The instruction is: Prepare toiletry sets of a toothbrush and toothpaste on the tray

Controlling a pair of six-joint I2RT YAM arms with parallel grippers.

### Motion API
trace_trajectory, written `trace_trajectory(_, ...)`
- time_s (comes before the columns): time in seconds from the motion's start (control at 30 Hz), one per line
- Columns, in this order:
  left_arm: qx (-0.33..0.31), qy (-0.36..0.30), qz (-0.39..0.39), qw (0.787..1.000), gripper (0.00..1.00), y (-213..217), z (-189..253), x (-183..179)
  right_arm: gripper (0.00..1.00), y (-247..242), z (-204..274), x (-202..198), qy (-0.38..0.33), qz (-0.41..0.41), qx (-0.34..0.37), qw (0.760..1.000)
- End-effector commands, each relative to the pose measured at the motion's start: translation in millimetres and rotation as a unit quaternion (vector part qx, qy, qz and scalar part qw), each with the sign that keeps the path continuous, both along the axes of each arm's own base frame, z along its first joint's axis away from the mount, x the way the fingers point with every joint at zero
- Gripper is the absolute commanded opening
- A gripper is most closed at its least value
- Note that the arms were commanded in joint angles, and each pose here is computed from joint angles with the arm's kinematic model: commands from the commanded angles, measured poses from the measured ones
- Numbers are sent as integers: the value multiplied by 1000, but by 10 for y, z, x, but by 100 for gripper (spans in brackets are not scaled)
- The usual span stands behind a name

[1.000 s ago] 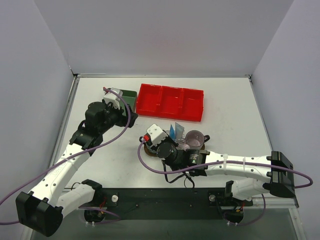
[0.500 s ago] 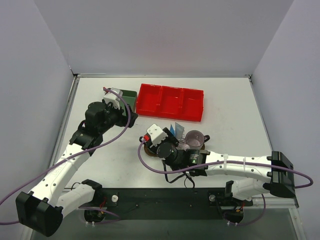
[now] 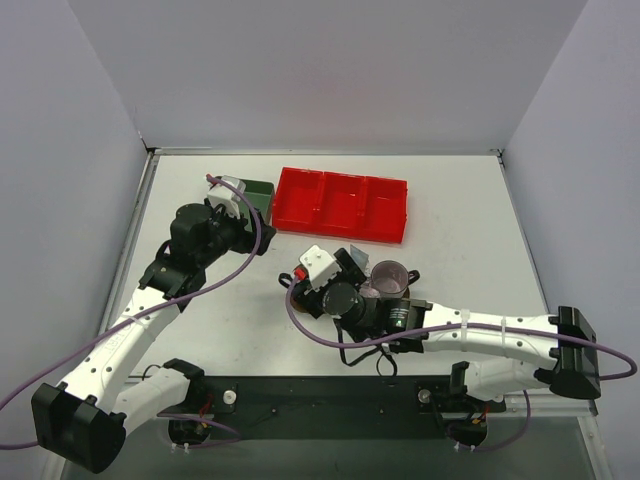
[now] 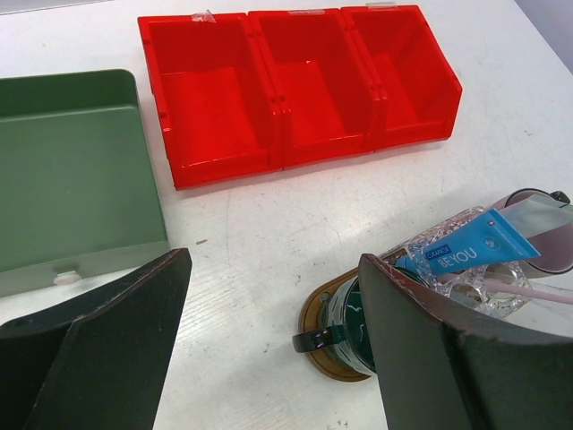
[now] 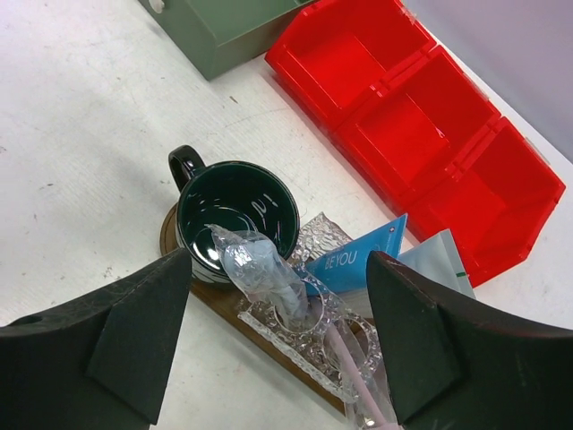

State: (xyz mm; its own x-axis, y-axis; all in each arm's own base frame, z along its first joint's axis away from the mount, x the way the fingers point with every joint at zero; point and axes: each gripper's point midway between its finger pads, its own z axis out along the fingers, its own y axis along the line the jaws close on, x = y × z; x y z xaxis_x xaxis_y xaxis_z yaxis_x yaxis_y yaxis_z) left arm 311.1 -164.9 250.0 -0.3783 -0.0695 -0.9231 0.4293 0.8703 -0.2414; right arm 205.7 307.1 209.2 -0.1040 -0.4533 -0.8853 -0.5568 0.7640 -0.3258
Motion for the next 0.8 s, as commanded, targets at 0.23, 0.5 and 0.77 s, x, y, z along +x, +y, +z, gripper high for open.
trace_trajectory(0.23, -4, -34, 14, 999, 87, 53, 246, 47, 78, 39, 377, -73, 52, 26, 113, 992)
trace_trajectory(0.5, -7, -48, 38, 998, 86, 139, 310, 48, 80, -156, 747, 107, 99, 19, 234, 967)
trace_trajectory(0.77, -6, -53, 83, 995, 86, 294, 340, 62, 86, -928, 758, 500, 123, -109, 314, 935)
